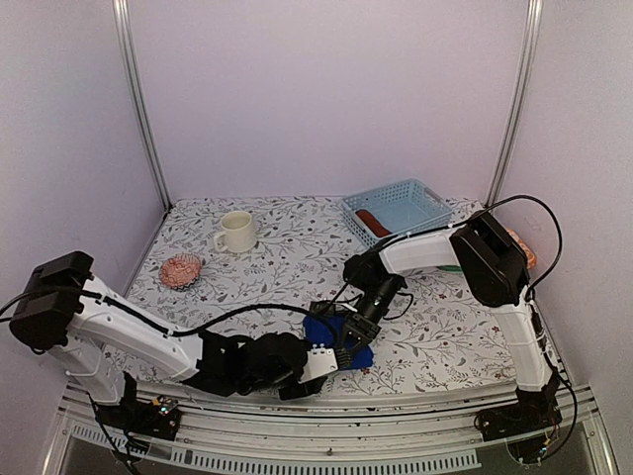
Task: Roll the towels
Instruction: Roll the towel at the center of the board.
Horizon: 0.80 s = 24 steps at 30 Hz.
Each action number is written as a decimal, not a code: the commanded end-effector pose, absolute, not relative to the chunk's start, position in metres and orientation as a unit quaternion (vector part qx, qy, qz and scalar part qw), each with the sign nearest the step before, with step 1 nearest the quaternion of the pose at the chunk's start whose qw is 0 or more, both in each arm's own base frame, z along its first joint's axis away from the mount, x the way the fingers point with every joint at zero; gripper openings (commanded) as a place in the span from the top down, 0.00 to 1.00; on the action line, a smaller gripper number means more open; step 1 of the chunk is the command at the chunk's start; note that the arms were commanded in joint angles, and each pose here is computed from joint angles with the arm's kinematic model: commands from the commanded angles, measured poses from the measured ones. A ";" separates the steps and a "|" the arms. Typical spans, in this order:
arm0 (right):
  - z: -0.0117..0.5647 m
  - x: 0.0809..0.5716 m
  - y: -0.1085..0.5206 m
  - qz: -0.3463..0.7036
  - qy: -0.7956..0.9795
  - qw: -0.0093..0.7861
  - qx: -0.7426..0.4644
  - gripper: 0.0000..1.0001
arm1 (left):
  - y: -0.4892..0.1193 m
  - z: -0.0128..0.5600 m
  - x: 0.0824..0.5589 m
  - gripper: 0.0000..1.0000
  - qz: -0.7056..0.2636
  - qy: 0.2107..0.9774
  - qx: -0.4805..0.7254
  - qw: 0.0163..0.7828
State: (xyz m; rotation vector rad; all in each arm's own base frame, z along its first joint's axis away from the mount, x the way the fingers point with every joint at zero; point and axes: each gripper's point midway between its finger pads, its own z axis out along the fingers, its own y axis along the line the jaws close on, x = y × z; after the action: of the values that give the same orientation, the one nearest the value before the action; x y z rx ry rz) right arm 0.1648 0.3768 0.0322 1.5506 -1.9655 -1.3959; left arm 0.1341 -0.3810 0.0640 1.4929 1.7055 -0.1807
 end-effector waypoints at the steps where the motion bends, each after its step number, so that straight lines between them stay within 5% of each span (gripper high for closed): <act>1: -0.004 0.158 0.359 -0.431 -0.700 0.180 0.540 0.86 | -0.391 0.051 0.161 0.44 -0.012 0.667 0.606 0.433; 6: -0.002 0.159 0.360 -0.431 -0.698 0.173 0.545 0.86 | -0.401 0.036 0.171 0.53 -0.005 0.670 0.612 0.420; 12: 0.022 0.164 0.362 -0.427 -0.692 0.148 0.564 0.77 | -0.407 0.033 0.168 0.80 -0.012 0.673 0.613 0.414; 16: 0.066 0.176 0.359 -0.442 -0.683 0.105 0.572 0.64 | -0.405 0.035 0.164 0.86 -0.022 0.678 0.614 0.404; 24: 0.059 0.208 0.349 -0.413 -0.715 0.073 0.560 0.65 | -0.404 0.038 0.159 0.89 -0.029 0.679 0.618 0.394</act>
State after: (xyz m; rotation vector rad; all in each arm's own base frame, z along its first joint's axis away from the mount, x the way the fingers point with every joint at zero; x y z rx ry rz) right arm 0.1898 0.3547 0.0728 1.6574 -2.0519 -1.3438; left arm 0.1622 -0.4031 0.0329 1.5548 1.7057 -0.0419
